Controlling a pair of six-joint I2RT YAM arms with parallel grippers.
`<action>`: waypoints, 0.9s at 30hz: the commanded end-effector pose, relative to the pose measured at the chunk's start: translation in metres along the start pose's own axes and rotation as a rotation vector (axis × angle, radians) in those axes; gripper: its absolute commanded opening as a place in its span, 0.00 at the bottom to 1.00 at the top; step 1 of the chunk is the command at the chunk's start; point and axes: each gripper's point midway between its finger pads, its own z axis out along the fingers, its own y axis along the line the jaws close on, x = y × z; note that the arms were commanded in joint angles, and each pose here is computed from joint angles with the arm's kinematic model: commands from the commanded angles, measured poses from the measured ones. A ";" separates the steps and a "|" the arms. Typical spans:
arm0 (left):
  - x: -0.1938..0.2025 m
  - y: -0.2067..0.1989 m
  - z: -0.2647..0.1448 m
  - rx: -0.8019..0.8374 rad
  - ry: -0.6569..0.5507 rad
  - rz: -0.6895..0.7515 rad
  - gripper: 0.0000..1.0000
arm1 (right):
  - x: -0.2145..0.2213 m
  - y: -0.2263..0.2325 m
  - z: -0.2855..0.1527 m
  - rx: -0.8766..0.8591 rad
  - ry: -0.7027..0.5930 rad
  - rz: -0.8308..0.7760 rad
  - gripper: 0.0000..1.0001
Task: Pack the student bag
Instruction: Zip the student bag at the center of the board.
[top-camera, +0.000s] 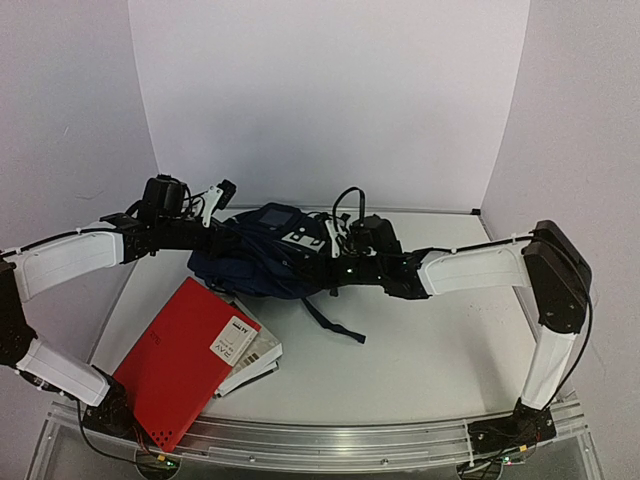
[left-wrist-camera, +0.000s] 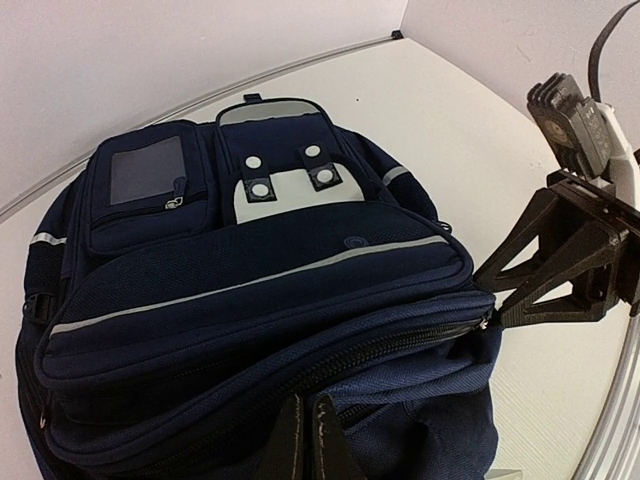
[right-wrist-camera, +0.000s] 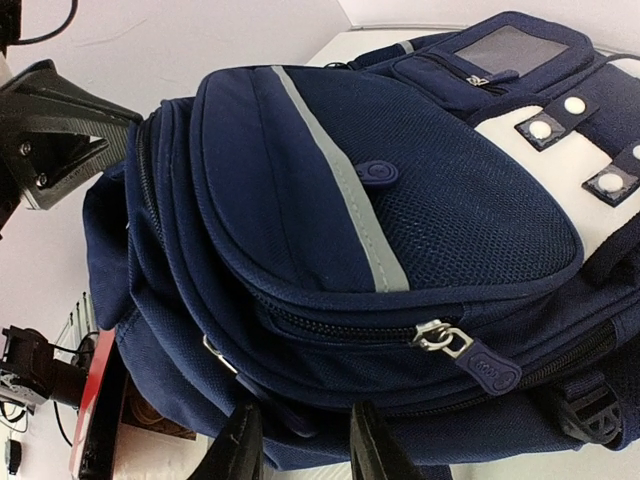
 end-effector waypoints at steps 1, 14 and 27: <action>-0.056 -0.002 -0.020 -0.009 -0.181 0.050 0.00 | -0.009 0.011 0.007 -0.009 -0.020 -0.040 0.29; -0.056 0.000 -0.019 -0.022 -0.176 0.050 0.00 | -0.011 0.025 0.014 -0.028 -0.017 -0.083 0.00; -0.058 0.003 -0.016 -0.032 -0.179 0.042 0.00 | 0.013 0.010 0.031 0.148 0.038 -0.161 0.09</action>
